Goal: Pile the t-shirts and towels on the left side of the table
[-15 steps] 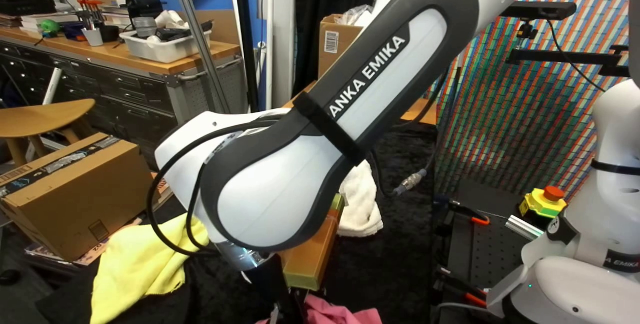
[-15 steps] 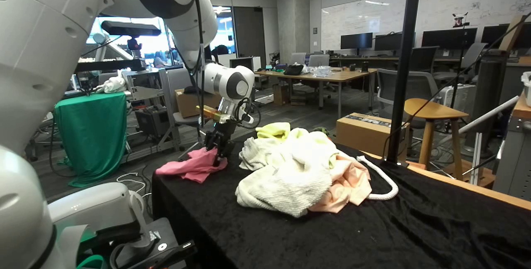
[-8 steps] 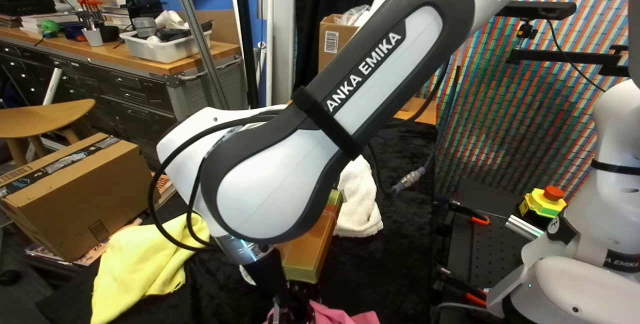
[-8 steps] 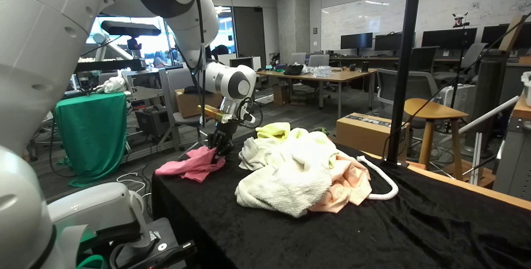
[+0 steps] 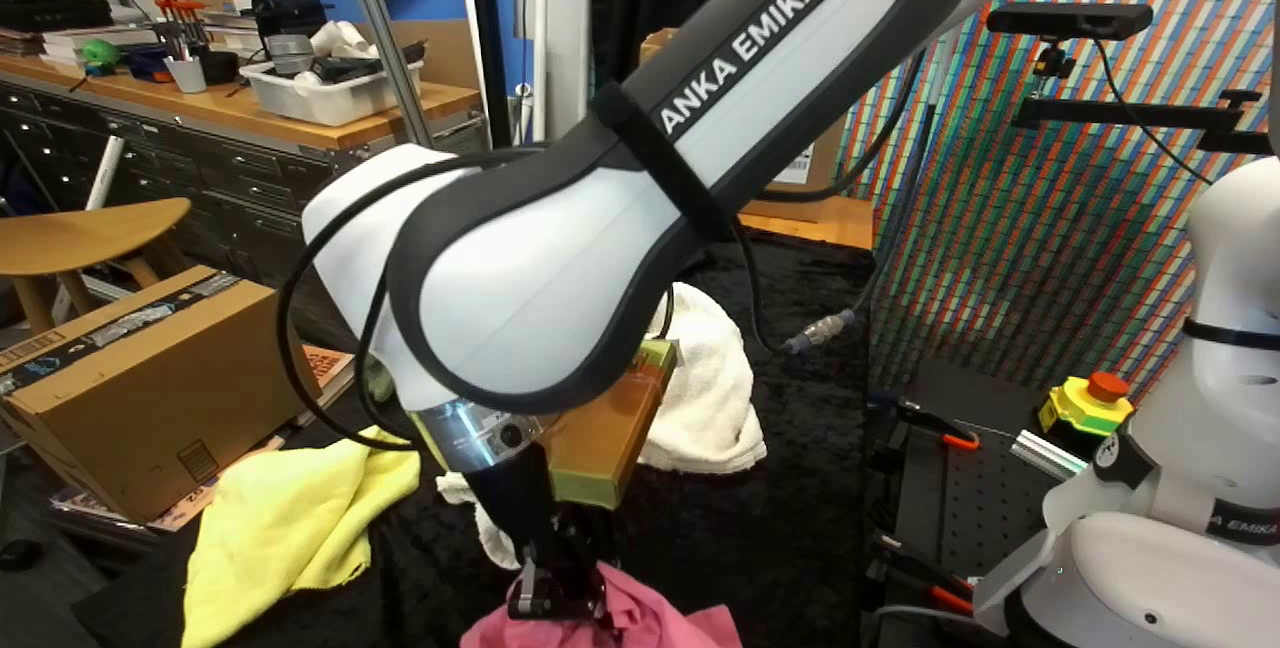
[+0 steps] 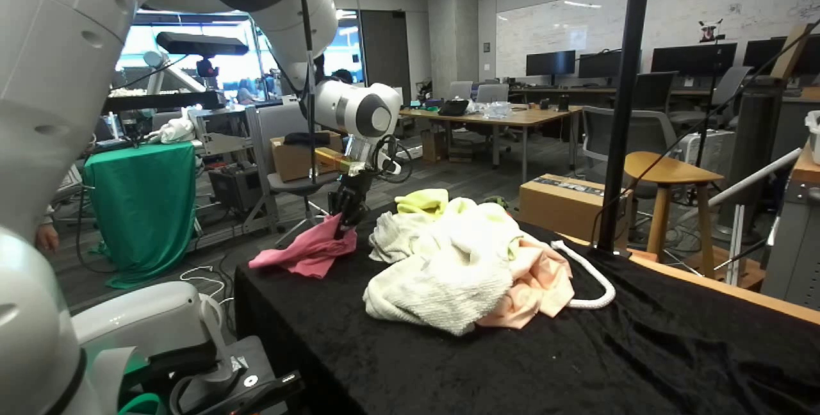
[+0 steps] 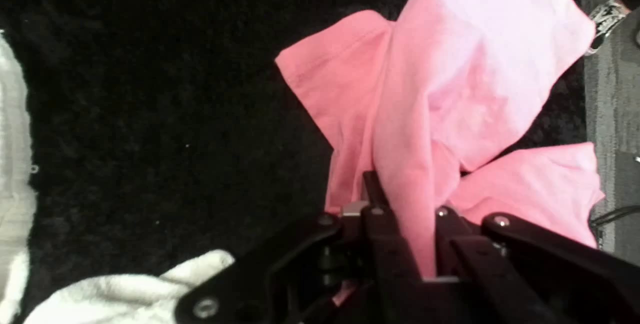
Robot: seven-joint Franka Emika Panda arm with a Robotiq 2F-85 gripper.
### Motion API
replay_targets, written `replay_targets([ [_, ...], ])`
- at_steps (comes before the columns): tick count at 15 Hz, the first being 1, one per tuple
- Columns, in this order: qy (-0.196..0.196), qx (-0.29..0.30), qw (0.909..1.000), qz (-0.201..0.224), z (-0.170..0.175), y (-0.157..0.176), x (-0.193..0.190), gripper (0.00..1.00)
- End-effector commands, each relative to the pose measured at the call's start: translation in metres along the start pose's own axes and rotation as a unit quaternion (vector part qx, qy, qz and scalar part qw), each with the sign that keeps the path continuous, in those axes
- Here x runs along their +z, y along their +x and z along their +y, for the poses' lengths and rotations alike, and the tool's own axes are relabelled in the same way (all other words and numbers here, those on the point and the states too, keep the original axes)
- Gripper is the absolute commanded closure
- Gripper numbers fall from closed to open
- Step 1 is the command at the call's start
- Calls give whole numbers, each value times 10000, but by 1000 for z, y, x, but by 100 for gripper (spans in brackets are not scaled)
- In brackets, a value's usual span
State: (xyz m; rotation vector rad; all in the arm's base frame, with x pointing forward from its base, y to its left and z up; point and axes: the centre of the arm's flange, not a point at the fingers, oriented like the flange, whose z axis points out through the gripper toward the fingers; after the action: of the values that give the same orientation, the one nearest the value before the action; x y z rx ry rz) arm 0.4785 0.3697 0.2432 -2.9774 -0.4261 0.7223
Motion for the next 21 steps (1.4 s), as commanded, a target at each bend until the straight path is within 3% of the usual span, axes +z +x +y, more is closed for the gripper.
replay_targets([
  [1, 169, 27, 9994, 288, 21, -7, -51, 97],
  [6, 349, 273, 9957, 809, 71, -1, -127, 97],
  [10, 568, 641, 9867, 1379, 112, 4, -186, 97],
  [15, 739, 1050, 9737, 1884, 141, 13, -223, 96],
  [21, 1050, 1463, 9577, 2244, 138, 21, -243, 96],
])
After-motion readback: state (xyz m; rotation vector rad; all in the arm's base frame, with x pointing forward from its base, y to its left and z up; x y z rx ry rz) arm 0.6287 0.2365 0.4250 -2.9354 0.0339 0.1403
